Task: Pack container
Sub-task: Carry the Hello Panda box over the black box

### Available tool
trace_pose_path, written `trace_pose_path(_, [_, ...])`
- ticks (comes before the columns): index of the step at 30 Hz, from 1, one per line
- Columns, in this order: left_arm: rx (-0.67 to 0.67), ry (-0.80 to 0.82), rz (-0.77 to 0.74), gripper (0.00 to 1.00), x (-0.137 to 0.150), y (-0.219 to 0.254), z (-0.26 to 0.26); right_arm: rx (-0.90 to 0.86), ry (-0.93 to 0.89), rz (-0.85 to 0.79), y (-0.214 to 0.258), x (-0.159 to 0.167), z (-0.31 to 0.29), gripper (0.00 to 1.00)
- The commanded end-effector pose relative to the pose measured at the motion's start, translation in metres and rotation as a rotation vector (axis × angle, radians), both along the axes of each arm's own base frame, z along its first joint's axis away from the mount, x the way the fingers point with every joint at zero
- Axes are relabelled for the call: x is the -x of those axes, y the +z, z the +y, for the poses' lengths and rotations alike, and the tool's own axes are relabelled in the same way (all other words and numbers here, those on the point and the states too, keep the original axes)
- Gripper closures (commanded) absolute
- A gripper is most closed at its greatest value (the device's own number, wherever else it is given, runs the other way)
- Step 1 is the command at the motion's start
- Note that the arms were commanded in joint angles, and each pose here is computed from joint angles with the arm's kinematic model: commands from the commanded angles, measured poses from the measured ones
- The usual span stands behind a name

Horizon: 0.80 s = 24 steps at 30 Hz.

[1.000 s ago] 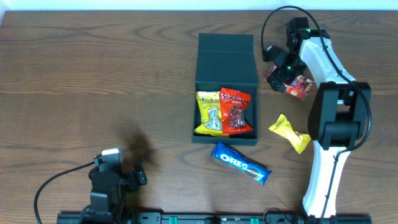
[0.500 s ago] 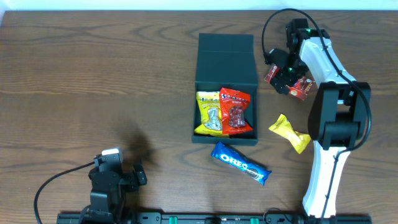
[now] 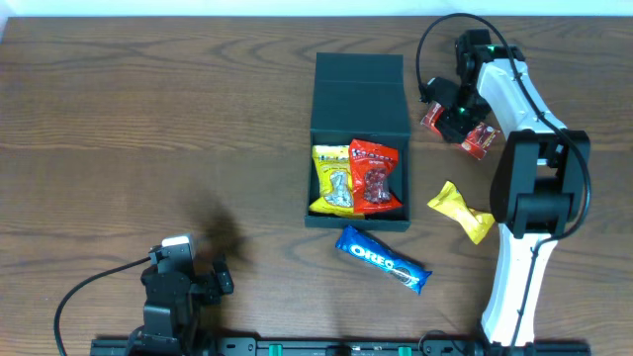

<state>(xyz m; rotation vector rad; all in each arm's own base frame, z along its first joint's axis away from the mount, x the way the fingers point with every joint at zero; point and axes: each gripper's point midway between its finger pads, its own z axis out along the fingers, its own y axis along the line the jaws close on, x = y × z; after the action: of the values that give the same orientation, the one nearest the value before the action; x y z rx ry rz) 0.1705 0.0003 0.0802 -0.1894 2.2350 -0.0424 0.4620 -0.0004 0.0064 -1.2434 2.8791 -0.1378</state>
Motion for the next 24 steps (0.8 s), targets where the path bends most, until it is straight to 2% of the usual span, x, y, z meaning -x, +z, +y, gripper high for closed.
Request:
trace_pose_path(1, [-0.013, -0.001, 0.060, 0.05, 0.0107, -0.0109, 0.0019, -0.018, -0.001, 0.002, -0.0004, -0.0011, 0.0011, 0.40])
trace_pose_path(4, [-0.013, -0.001, 0.060, 0.05, 0.0107, -0.0109, 0.0019, -0.018, -0.001, 0.002, -0.0004, -0.0011, 0.0012, 0.40])
trace_pose_path(10, [-0.013, -0.001, 0.060, 0.05, 0.0107, -0.0109, 0.0018, -0.018, -0.001, 0.003, -0.0004, -0.0007, 0.0012, 0.49])
trace_pose_path(24, [-0.013, -0.001, 0.060, 0.05, 0.0107, -0.0109, 0.0019, -0.018, -0.009, 0.008, 0.0052, 0.0024, 0.0014, 0.58])
